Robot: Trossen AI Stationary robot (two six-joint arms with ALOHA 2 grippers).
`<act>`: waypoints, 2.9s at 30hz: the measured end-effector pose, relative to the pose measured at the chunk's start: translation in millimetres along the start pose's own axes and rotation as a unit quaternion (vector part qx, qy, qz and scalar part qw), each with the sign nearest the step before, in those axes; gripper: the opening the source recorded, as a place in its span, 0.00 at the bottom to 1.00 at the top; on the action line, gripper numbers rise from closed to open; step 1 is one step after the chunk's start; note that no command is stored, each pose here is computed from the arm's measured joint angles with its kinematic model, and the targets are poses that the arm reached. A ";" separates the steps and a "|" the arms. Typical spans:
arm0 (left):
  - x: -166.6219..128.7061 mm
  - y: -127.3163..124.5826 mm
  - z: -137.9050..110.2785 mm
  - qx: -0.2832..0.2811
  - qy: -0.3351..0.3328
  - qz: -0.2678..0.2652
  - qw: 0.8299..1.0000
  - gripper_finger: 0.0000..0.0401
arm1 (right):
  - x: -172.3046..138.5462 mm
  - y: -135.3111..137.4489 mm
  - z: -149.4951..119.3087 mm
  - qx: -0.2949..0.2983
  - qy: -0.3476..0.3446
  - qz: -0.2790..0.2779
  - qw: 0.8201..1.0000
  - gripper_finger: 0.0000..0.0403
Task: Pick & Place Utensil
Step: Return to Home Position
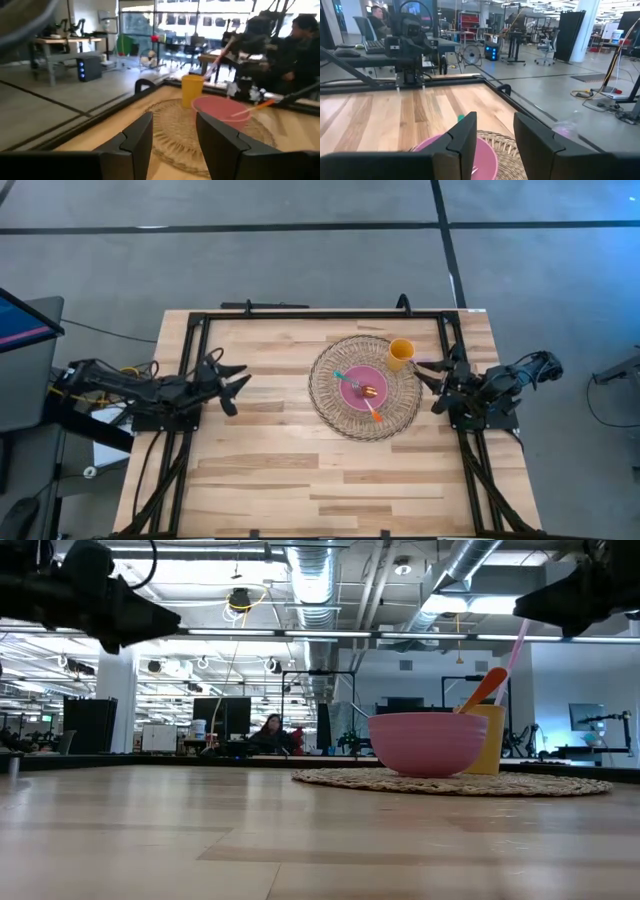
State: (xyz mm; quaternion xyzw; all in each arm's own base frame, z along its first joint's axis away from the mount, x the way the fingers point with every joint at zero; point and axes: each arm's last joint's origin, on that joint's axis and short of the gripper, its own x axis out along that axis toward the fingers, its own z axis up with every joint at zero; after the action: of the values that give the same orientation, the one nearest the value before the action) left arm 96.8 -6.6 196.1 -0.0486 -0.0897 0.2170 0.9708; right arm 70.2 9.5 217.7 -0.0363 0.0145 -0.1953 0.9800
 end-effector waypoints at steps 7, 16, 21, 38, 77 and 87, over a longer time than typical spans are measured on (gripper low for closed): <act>-12.9 1.6 13.4 0.011 0.038 -0.069 0.997 0.38 | 0.0 0.0 1.4 0.011 -0.005 0.001 1.000 0.31; -12.3 -0.5 -1.8 0.026 0.063 -0.093 0.993 0.38 | -0.1 0.5 2.0 0.013 -0.008 0.010 1.000 0.31; -12.0 -1.1 -13.0 0.034 0.074 -0.094 0.992 0.38 | -0.4 4.5 2.4 0.017 -0.013 0.079 0.997 0.31; -10.9 -3.0 -12.8 0.020 0.041 -0.109 0.993 0.38 | 13.3 23.4 -42.5 0.037 -0.037 0.092 0.994 0.31; -11.6 -6.2 -11.8 0.054 0.031 -0.165 0.984 0.38 | 12.5 27.1 -42.7 0.017 -0.042 0.154 0.987 0.31; -11.6 -6.2 -11.4 0.053 0.030 -0.166 0.984 0.38 | 12.5 27.2 -42.7 0.016 -0.042 0.154 0.987 0.31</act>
State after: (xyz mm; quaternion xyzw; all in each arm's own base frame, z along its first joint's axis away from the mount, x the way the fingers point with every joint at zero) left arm 91.2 -17.8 184.0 0.0124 -0.0561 0.0562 0.9968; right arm 90.3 26.9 172.9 -0.0257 -0.0240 -0.0408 0.9985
